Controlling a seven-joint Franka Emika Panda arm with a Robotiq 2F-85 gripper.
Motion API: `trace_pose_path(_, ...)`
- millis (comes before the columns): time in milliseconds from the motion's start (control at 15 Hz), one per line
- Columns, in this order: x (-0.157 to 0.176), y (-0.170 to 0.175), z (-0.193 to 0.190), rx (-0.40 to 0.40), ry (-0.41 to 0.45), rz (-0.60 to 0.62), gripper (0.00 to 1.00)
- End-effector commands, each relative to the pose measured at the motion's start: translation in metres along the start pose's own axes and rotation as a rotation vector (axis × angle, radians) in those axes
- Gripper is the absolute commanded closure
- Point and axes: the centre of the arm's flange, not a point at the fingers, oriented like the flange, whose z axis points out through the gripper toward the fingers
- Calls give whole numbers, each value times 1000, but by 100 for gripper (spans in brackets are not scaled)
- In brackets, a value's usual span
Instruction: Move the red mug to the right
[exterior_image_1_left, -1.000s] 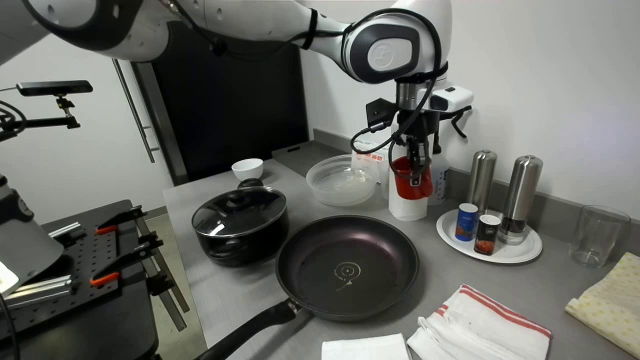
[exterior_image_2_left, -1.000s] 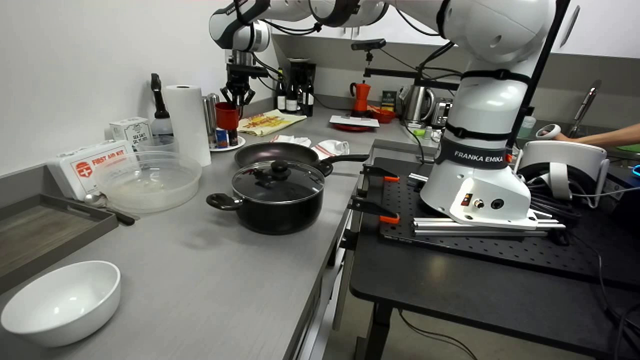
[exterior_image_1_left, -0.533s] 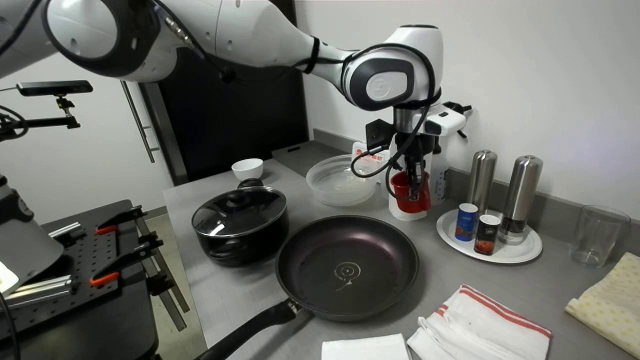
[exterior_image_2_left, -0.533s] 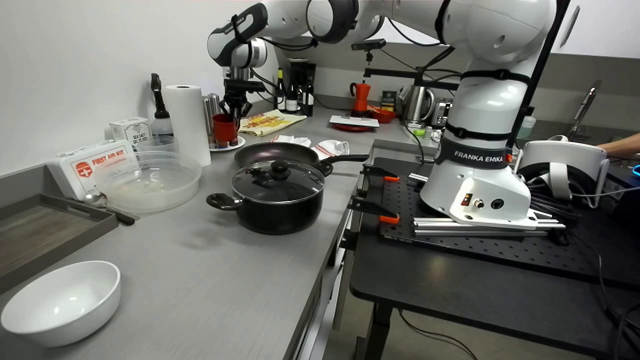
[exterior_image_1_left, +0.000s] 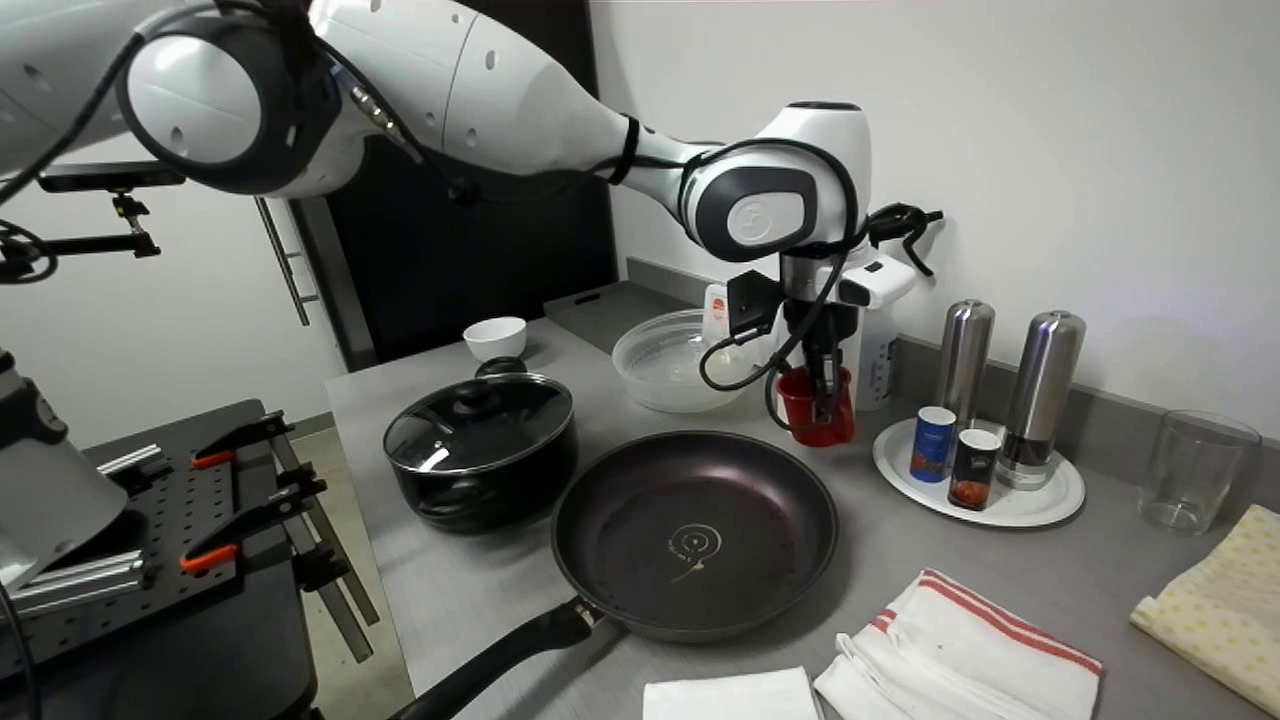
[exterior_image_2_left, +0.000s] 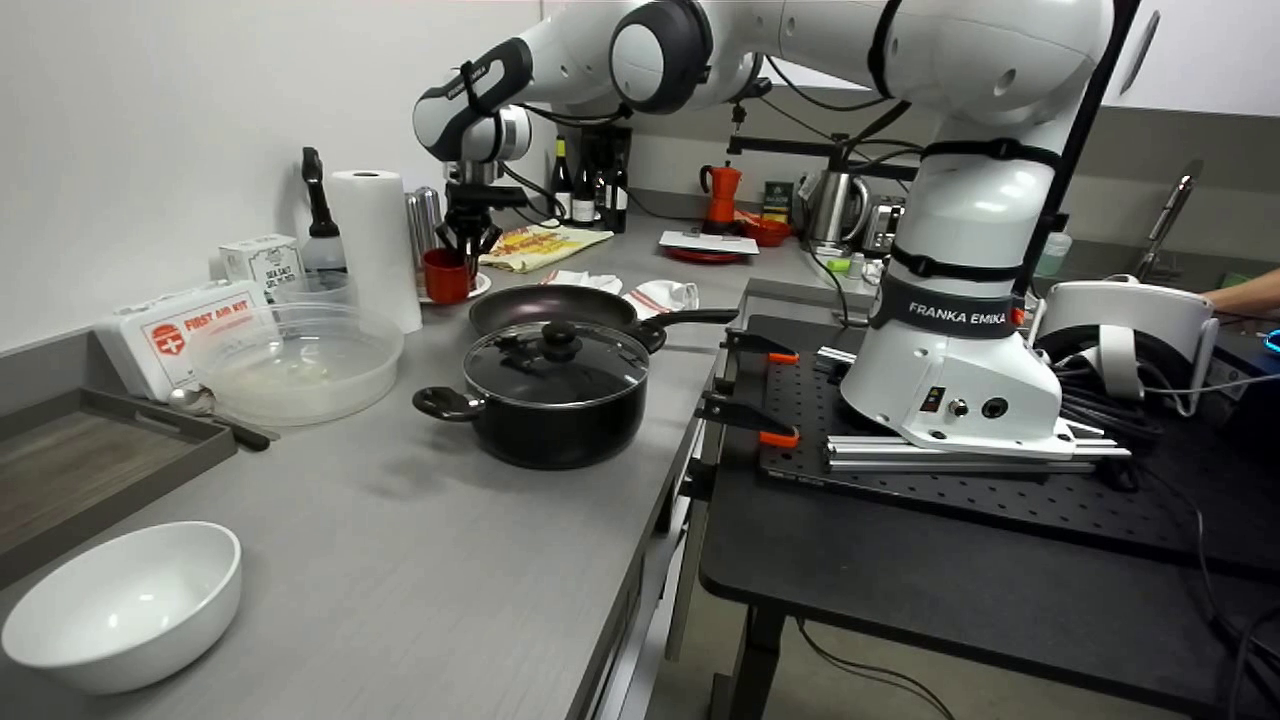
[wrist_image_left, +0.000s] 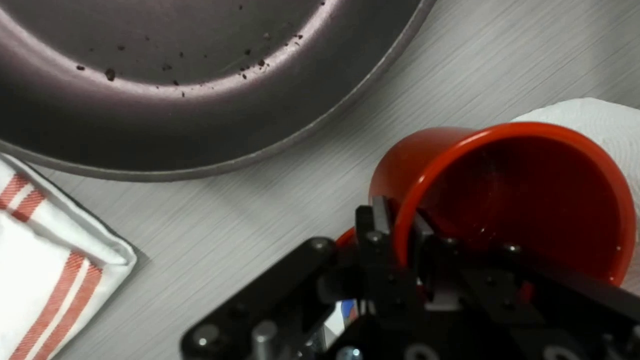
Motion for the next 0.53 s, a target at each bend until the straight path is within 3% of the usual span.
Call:
trace_pose_path(0,23,-13,8,-1,39,17,98)
trace_pose_path(467,22,-12,18,4,39,21,98)
